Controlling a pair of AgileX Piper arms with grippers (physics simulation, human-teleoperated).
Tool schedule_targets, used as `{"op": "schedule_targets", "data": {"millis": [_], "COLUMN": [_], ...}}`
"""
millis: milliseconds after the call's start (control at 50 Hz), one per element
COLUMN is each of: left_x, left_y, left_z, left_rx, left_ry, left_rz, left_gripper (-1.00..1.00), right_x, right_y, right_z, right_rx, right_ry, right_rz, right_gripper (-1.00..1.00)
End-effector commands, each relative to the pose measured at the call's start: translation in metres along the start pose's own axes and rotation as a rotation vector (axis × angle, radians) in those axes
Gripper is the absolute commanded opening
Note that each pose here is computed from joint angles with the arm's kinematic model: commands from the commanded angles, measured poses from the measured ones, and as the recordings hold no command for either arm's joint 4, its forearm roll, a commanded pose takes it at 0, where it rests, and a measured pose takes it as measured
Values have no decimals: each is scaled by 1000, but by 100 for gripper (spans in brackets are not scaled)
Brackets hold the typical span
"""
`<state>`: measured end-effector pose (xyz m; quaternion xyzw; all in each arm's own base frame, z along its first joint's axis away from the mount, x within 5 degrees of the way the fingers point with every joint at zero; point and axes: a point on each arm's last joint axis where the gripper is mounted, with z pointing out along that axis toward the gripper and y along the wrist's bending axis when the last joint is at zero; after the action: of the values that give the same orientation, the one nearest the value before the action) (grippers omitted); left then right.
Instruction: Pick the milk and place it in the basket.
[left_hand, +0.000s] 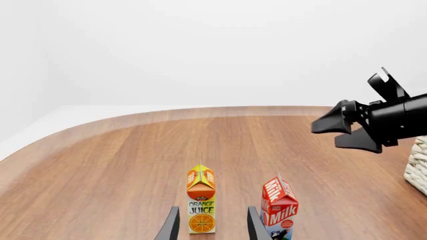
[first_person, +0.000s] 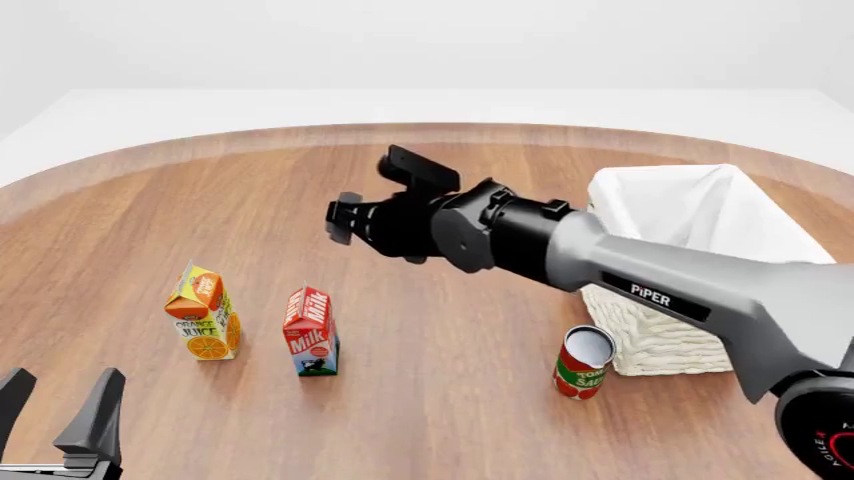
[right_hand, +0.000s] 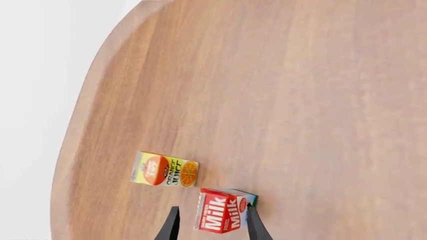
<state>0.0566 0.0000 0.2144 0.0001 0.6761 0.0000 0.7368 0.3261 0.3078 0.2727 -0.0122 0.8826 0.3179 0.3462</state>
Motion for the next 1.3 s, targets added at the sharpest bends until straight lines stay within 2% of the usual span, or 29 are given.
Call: {"op": "schedule_targets", "data": {"millis": [20, 620, 1300], "left_x": [0, 0, 0], "left_y": [0, 0, 0], "left_z": [0, 0, 0], "left_rx": [0, 0, 0], "left_ry": [0, 0, 0], "left_rz": [0, 1, 0], "left_gripper": [100, 100, 100], "right_x": [1, 30, 33], "right_y": [7, 9, -2], "right_z": [9, 21, 29], "right_rx": [-7, -15, 9], "right_ry": [10, 52, 61], "right_rz": [10, 41, 73], "right_gripper": [100, 100, 100]}}
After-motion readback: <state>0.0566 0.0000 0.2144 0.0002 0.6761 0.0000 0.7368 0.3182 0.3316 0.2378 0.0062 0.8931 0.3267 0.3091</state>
